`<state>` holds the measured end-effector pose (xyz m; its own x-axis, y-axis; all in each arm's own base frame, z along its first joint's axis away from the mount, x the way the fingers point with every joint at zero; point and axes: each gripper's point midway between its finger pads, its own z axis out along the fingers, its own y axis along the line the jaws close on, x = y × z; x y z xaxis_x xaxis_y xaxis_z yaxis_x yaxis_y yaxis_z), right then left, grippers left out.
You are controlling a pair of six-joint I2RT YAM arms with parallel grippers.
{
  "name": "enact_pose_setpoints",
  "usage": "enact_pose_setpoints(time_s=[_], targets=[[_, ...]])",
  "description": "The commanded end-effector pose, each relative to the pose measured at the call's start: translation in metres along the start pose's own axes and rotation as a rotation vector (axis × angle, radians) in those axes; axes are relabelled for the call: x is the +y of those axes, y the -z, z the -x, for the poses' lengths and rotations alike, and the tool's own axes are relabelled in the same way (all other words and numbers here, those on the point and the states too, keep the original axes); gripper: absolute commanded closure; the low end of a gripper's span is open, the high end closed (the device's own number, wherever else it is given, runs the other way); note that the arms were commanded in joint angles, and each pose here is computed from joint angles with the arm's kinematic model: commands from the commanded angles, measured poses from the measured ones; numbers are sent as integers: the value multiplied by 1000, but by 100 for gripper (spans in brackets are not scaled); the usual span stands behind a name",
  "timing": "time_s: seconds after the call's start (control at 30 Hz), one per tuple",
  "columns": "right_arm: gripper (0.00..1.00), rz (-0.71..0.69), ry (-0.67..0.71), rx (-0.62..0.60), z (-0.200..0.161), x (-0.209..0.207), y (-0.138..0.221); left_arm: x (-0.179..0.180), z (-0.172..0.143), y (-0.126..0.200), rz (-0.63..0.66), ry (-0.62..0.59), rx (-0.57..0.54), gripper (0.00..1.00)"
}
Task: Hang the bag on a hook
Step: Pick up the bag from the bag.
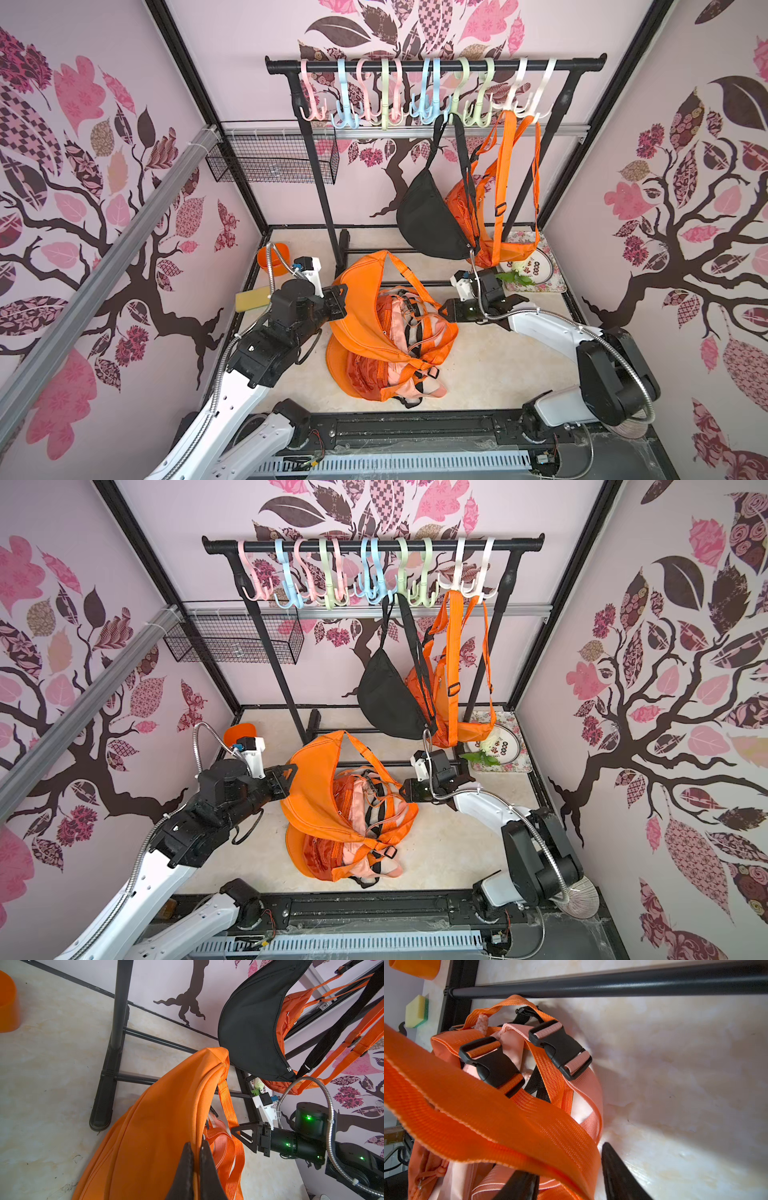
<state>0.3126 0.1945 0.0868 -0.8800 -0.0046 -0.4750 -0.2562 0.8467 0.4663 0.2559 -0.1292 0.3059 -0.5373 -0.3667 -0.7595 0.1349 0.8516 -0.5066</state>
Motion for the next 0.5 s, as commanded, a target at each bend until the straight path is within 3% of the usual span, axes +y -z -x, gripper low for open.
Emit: enact_pose_setpoints(time_s=[0.0, 0.37, 0.47], targets=[[54, 3, 1, 14, -1, 1, -3, -6, 21, 12, -14, -2, -73, 100], [59, -24, -23, 43, -22, -10, -1, -5, 21, 12, -13, 4, -81, 100], [80, -30, -22, 36, -21, -9, 3, -5, 22, 11, -12, 0, -81, 100]])
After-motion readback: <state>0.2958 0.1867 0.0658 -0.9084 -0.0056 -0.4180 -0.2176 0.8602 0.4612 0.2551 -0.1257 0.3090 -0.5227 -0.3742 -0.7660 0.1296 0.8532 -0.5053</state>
